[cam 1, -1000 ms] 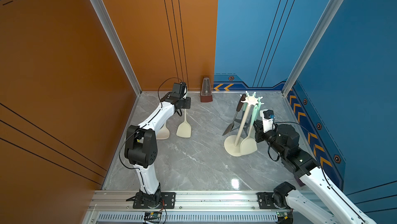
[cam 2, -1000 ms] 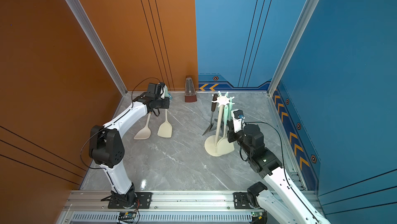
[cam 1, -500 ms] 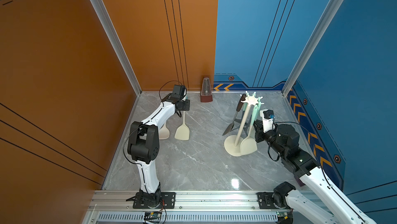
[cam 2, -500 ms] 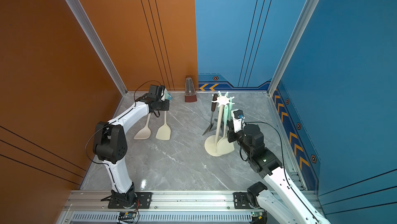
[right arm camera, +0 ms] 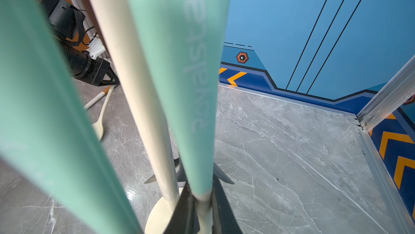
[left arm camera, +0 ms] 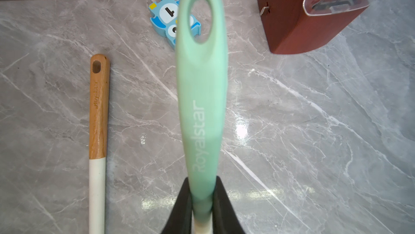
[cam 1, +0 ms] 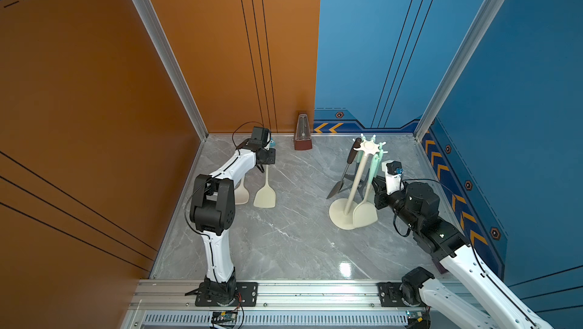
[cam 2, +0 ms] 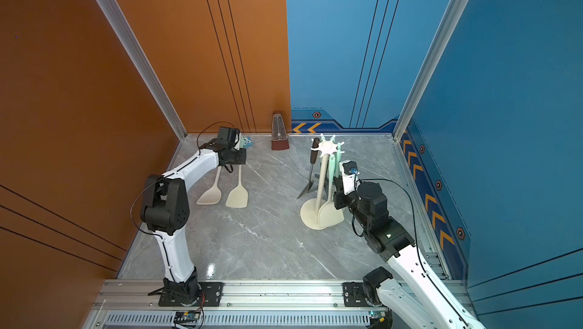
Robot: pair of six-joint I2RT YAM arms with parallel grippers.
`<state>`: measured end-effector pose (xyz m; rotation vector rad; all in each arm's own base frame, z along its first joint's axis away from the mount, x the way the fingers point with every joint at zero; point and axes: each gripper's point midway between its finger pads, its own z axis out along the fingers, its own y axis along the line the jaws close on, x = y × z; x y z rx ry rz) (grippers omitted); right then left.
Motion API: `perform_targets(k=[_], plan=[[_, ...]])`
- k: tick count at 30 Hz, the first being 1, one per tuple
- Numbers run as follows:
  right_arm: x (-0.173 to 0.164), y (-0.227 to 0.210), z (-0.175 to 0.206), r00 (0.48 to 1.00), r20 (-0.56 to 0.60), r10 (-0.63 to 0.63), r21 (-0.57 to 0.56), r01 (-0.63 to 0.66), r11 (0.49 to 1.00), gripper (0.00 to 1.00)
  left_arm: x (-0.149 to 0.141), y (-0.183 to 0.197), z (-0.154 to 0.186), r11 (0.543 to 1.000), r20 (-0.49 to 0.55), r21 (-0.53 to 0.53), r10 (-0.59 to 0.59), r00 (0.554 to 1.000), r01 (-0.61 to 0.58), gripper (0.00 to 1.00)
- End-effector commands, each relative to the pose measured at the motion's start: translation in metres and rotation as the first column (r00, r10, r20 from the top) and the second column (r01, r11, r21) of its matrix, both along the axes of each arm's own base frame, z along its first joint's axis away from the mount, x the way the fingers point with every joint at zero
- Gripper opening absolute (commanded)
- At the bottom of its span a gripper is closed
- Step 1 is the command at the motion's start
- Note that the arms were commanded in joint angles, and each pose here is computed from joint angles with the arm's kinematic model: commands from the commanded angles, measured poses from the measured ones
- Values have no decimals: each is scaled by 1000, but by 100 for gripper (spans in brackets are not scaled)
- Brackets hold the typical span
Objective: Take the spatula off the kitchen utensil rack
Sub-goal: Place the spatula at the center of the board.
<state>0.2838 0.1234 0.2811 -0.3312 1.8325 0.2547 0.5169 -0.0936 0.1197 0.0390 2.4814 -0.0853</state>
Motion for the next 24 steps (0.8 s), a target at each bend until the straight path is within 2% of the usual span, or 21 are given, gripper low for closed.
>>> perform_targets(k=[1,24], plan=[[-3,-12,-38,991,-121,-63,-63,56,996,15,6,7,-5,1000,-14,25,5,1000,-5,0],[-2,-12,-44,989,-136,-67,-67,58,996,14,-4,18,-54,999,-118,33,28,993,-24,0]])
